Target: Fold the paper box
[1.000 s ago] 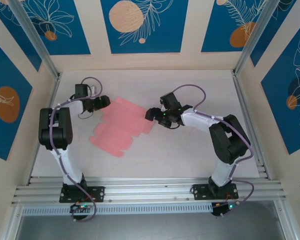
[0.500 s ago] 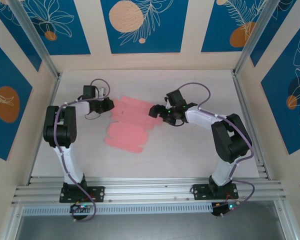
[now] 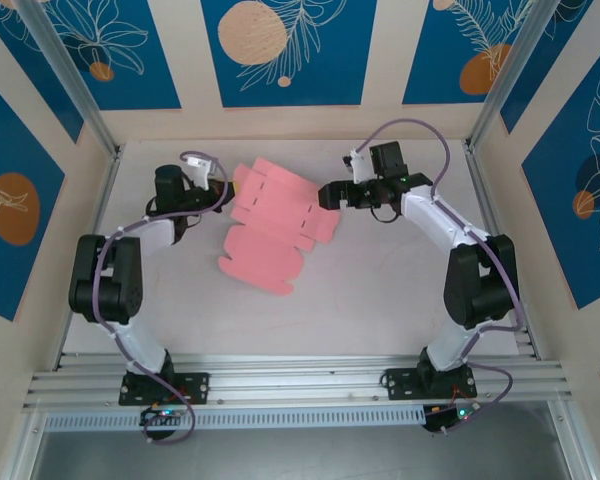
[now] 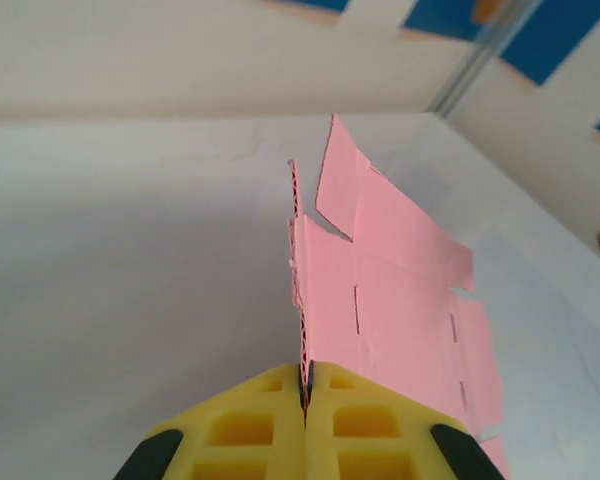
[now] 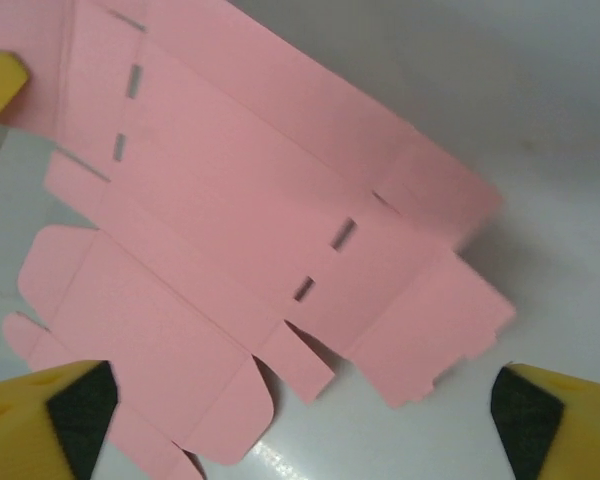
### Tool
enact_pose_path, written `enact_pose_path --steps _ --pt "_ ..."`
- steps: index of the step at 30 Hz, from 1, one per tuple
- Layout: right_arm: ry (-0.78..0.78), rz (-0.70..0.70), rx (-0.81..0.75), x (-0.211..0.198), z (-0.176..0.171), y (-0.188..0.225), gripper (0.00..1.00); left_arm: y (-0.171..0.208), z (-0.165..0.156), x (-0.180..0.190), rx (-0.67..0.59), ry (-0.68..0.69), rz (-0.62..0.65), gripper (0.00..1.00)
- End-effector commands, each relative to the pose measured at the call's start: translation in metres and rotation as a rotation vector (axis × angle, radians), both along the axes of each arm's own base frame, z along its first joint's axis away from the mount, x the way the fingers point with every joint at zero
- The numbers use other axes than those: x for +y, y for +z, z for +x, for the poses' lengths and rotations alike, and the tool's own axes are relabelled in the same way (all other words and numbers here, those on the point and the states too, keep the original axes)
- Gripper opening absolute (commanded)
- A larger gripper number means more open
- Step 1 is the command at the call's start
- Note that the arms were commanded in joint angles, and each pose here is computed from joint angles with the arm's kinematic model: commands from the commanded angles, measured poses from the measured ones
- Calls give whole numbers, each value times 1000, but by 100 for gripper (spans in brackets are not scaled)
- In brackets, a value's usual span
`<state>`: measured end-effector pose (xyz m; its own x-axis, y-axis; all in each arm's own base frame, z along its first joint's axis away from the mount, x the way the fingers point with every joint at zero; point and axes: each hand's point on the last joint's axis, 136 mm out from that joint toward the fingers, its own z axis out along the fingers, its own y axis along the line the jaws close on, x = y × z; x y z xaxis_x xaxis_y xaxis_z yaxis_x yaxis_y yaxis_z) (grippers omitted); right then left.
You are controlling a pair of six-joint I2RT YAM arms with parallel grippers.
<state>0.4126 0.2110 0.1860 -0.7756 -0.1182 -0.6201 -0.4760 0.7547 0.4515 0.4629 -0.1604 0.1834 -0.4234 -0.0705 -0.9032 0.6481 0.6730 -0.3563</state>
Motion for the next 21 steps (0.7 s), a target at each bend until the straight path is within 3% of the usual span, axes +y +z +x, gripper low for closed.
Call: enact_pose_path --steps 1,8,21 --pt "211 -16 -155 14 -10 34 100 32 -24 -27 -215 -188 26 0" --pt "292 -53 -228 19 12 42 99 46 -46 -43 -279 -321 6 0" --pt "383 0 -90 34 7 -10 84 43 -42 -39 -274 -260 3 0"
